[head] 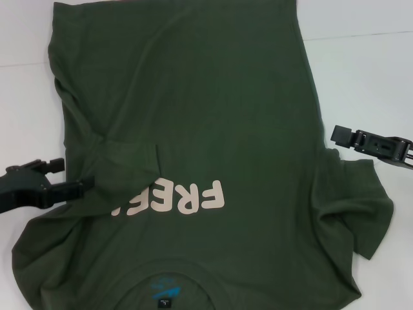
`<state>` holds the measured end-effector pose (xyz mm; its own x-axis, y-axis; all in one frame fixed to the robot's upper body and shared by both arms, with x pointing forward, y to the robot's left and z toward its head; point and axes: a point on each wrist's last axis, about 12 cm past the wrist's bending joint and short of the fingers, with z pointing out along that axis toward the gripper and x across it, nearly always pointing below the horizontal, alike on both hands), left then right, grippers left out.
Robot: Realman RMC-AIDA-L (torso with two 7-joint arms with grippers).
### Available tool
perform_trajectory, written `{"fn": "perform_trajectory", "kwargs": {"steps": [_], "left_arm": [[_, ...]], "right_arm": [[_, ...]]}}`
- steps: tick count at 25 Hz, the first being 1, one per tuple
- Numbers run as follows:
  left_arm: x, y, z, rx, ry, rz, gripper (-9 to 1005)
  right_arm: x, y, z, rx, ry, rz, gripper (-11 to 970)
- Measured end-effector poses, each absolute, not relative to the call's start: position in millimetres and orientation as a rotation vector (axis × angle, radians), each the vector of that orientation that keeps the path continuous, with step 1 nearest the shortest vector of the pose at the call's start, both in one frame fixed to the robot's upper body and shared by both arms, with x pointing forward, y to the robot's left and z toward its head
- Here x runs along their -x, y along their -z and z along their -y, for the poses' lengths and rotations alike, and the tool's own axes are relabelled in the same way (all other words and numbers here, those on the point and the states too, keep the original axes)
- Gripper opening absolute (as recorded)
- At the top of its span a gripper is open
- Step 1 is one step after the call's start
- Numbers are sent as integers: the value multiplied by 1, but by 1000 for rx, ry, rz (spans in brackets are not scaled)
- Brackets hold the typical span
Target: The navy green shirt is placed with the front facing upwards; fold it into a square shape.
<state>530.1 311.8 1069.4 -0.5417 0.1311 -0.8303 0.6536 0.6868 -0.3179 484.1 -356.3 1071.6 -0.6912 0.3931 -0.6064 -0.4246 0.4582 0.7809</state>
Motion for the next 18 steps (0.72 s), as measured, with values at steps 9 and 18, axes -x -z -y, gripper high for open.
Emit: {"fn": "perform_trajectory", "kwargs": {"steps": [9,18], "left_arm": [[-532,-1067,-308,-655,799,-2121,909],[-535,-1066,-305,-665,785,-2144,908]], "right_arm": [[-482,-1071,357,19,-1318,-1925,827],[-482,-1071,357,19,-1319,-1925,827]]}}
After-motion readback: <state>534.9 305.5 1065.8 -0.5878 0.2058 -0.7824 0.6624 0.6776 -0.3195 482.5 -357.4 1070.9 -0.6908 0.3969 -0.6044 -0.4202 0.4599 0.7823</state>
